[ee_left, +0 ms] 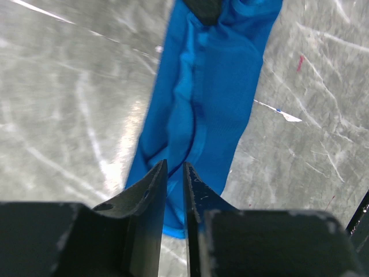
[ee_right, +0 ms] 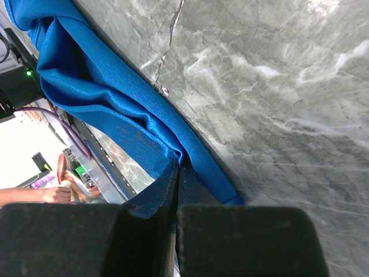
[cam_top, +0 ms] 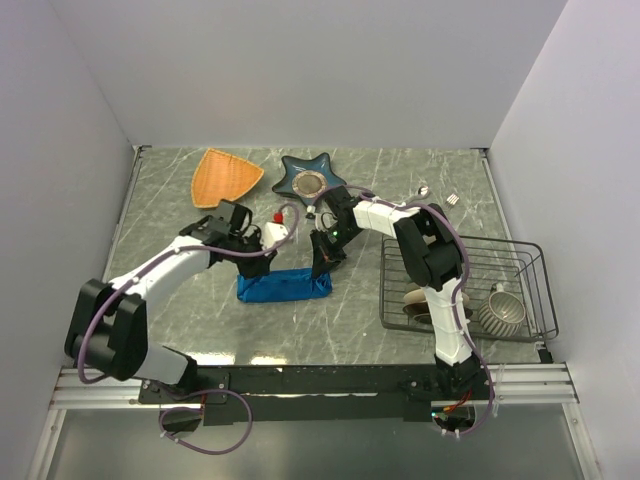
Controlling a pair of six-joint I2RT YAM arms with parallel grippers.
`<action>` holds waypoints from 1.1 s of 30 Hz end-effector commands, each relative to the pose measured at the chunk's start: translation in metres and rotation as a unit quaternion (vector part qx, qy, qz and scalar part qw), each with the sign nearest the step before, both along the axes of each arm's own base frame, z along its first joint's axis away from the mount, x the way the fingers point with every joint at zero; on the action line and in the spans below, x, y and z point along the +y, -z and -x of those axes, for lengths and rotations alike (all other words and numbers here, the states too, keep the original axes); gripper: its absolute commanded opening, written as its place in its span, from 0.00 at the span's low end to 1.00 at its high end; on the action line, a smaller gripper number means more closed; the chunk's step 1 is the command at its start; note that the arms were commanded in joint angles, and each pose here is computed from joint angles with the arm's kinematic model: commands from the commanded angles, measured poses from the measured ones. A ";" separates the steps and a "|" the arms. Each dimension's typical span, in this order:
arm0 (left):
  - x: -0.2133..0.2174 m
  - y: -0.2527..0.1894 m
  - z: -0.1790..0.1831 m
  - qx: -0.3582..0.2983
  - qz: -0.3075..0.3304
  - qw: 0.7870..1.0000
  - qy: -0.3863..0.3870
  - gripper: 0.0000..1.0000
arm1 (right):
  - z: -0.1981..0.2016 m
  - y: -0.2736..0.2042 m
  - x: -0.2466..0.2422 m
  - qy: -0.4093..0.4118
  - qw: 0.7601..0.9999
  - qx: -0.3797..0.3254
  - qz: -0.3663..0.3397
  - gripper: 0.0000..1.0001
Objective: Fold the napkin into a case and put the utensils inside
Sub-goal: Stuff the top corner of the smaller-rectangle-folded napkin into the folded napkin.
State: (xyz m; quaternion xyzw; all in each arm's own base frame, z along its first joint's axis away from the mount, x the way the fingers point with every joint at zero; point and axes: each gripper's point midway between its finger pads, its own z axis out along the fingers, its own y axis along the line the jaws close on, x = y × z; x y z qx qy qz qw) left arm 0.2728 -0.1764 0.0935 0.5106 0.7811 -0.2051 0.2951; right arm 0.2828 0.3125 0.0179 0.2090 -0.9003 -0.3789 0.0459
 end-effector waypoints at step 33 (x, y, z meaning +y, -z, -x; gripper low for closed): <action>-0.004 0.021 0.003 0.002 -0.067 0.998 0.015 0.19 | -0.018 0.031 -0.017 0.011 0.998 -0.011 0.053 0.00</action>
